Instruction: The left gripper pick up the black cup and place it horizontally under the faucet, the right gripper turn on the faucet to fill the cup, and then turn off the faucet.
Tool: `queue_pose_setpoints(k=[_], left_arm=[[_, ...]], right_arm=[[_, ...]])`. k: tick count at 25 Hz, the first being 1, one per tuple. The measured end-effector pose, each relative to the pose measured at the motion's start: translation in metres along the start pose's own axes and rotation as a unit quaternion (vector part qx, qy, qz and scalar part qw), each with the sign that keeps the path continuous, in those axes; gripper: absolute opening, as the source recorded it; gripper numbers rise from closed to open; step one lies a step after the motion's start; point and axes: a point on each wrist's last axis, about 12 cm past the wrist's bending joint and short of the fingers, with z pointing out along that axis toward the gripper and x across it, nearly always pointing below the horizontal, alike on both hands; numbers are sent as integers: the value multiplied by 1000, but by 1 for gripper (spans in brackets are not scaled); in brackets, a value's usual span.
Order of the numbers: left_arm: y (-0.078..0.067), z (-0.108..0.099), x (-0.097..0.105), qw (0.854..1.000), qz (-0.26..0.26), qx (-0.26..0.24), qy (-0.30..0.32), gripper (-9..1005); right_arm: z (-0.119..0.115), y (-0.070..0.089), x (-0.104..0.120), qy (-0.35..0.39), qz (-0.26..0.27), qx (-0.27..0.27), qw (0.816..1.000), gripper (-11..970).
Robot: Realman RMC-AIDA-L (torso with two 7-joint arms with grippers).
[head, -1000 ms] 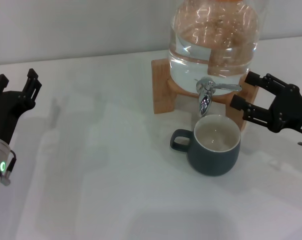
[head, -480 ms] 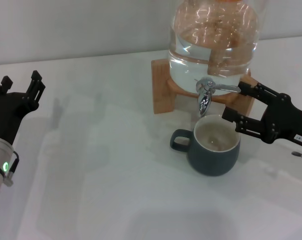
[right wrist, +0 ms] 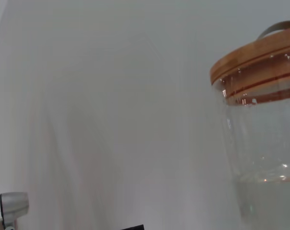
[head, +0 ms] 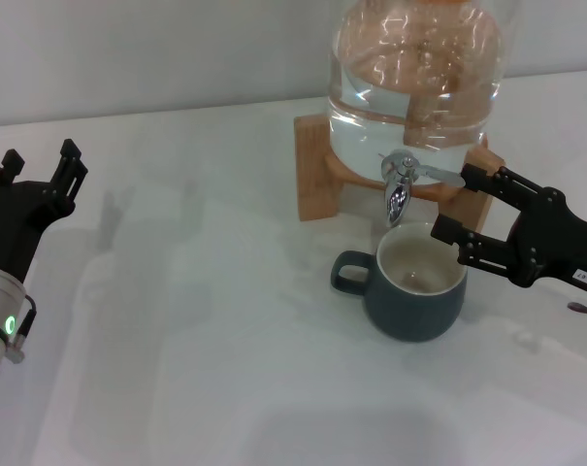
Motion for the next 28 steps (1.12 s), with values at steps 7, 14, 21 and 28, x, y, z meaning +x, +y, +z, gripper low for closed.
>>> queue_pose_setpoints(k=[7,14,21,28], left_arm=[[0,0,0,1000,0,0,0,760],[-1,1,0,1000,-1,1,-1,760],[-1,1,-1,1000,-1,1,-2,760],[-1,1,-1,1000,-2,1,-2,760]], right_arm=[[-1,3,0,0,0,-10,1000,830],[-2,3,1,0,0,-9,1000,830],[-3,3,0,0,-1,-11,1000,830],[-2,5,1,1,1,-19,1000,830]])
